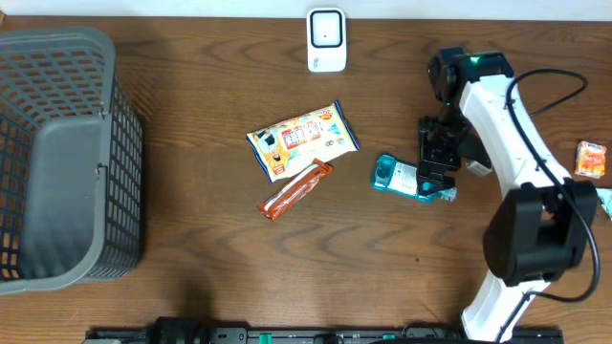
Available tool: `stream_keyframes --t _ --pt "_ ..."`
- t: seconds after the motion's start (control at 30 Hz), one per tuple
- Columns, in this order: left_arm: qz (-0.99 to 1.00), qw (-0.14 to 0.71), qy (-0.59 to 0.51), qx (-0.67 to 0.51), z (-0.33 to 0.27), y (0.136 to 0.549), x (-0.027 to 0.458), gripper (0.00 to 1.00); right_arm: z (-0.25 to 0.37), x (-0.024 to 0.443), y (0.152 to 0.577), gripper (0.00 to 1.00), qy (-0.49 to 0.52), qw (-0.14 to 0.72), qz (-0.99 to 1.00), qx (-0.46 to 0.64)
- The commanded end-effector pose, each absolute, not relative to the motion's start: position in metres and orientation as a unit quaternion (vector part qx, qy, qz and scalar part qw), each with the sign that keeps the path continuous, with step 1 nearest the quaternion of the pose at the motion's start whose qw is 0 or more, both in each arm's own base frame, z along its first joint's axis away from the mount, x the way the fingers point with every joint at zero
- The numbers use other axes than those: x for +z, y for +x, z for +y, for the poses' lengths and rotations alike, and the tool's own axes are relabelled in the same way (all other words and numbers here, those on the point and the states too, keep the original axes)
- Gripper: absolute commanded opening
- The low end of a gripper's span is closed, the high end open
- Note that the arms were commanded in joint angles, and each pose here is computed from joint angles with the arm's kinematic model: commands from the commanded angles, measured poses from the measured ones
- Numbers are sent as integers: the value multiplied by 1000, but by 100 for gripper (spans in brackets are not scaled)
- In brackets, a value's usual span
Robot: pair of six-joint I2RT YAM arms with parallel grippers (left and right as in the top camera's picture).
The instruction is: Scan the item barcode
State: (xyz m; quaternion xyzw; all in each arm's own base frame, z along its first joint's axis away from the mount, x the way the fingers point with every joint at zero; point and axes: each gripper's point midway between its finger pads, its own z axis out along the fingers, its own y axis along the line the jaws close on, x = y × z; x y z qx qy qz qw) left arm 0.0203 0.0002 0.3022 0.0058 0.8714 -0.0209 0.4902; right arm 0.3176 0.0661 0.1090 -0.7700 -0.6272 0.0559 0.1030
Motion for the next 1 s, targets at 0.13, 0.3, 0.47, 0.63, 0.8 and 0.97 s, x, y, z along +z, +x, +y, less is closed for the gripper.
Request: stream_keyframes --t 0.13,0.3,0.47,0.63,0.8,0.97 --pt "891 454 4 -20 0 11 286 99 47 70 317 99 -780 118 -601 125" --pt "891 454 4 -20 0 11 286 99 43 55 309 99 -773 144 -598 153" --pt "891 454 4 -20 0 11 286 99 35 38 301 99 -772 149 -592 177" --pt "891 454 4 -20 0 11 286 99 28 7 297 99 -774 136 -593 178" --pt "891 454 4 -20 0 11 286 99 25 -14 294 99 -763 141 -610 159" --pt "891 454 4 -20 0 11 286 99 23 -21 289 95 -763 136 -610 165"
